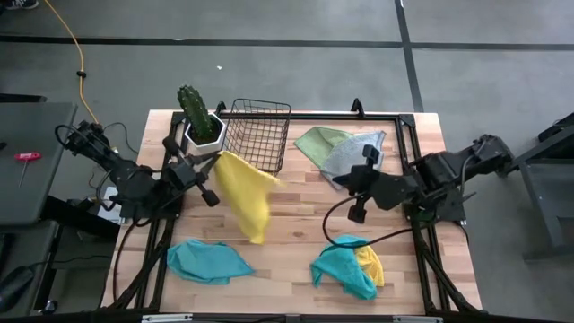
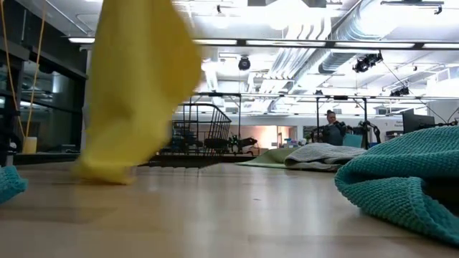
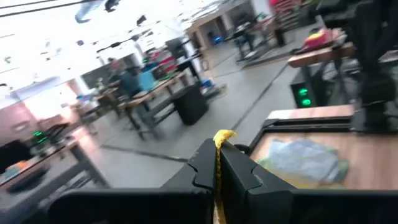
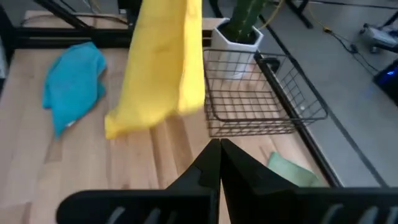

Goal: Fold microfiber towels
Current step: Fold the left yellow microfiber cloth

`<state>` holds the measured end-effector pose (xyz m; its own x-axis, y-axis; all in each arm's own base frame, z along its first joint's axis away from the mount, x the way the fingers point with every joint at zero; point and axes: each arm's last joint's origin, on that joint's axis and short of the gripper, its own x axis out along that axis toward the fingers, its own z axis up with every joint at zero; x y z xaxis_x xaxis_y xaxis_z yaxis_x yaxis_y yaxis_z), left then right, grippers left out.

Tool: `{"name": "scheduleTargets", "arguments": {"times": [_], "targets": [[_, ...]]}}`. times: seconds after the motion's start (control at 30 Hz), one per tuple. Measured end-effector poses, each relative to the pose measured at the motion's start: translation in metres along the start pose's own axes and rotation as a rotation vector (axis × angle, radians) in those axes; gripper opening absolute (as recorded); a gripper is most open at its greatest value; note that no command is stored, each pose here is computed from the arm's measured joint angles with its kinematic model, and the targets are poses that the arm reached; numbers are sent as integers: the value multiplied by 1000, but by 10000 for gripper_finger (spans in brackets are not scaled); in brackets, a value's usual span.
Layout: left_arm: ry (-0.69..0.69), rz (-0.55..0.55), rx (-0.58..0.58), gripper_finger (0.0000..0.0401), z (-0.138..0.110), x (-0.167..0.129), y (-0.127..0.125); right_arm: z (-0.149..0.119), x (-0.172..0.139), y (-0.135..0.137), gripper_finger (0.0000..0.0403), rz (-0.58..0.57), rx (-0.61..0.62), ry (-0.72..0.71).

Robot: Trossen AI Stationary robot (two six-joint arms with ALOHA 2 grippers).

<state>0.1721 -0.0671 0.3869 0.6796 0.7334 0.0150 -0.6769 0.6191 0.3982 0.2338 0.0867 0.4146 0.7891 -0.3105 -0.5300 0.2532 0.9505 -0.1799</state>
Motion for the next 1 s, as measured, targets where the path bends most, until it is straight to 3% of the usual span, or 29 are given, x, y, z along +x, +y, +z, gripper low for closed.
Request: {"name": "scheduleTargets", "arguments": {"times": [0.13, 0.33, 0.6, 0.7, 0.83, 1.0], "targets": [[-12, -40, -17, 0, -1, -3, -3, 4, 8, 3, 0, 10, 24, 13], [-22, -121, -62, 0, -4, -10, -8, -10, 47, 23, 0, 20, -24, 123], [-67, -463, -166, 0, -3, -5, -32, -31, 88, 27, 15, -41, -96, 250], [9, -596, -153, 0, 0, 5, -48, -34, 95, 25, 44, -15, -81, 273], [218, -703, -32, 0, 2, 23, -74, -45, 105, 25, 95, 33, -84, 307], [332, -599, 92, 0, 4, 33, -86, -72, 124, 34, 147, 114, -74, 329]]}}
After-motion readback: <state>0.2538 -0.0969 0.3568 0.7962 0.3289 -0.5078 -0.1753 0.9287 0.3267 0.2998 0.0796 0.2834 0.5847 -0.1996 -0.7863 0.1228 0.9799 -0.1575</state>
